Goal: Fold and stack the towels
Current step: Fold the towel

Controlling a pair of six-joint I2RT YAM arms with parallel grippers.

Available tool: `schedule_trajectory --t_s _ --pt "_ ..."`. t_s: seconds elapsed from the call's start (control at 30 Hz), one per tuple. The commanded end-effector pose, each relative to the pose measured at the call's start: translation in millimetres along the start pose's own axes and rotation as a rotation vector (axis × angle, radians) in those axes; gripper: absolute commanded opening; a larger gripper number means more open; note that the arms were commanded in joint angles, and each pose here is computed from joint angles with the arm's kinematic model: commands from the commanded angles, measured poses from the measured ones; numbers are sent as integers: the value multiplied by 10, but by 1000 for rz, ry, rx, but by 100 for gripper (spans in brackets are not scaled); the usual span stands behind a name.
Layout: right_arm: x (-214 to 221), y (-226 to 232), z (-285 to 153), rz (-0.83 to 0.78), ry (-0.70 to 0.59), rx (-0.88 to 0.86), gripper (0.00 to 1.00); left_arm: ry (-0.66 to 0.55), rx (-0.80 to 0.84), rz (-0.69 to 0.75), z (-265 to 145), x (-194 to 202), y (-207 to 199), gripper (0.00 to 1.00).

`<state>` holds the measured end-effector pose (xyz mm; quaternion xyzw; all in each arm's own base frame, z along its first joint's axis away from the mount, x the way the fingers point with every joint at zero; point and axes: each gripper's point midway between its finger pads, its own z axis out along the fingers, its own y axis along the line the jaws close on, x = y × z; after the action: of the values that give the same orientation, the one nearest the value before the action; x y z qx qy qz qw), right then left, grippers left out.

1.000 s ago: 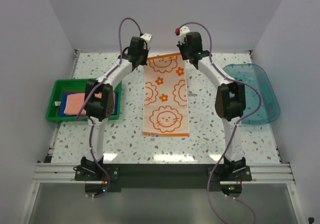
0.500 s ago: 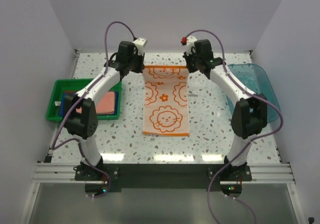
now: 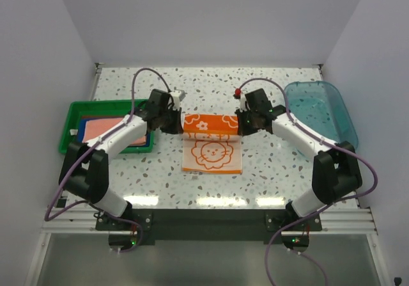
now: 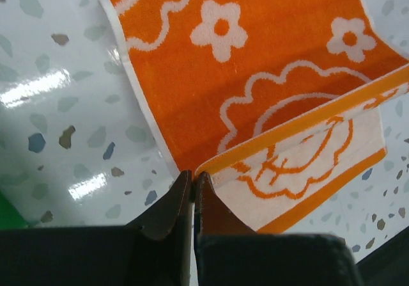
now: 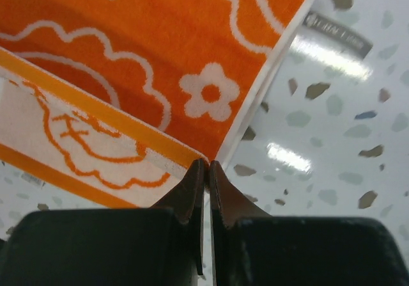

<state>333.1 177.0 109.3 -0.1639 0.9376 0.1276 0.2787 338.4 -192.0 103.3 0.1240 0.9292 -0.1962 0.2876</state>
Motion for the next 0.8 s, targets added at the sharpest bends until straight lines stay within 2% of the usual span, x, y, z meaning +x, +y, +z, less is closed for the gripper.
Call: schedule_trajectory --t_s 0.0,0.2,0.4,0.5,0.77 --pt "272 92 -46 57 26 -7 0 -8 -4 -22 -93 130 -30 0" --pt "316 48 29 54 33 19 0 43 8 -27 8 306 -69 0" --pt "65 90 -174 33 -16 13 0 -12 -11 -7 -173 54 -104 0" --pt "57 125 -300 27 -17 1 0 -13 -14 -1 -271 55 -122 0" --pt "478 204 -318 51 81 -28 0 58 16 1 -293 453 -270 0"
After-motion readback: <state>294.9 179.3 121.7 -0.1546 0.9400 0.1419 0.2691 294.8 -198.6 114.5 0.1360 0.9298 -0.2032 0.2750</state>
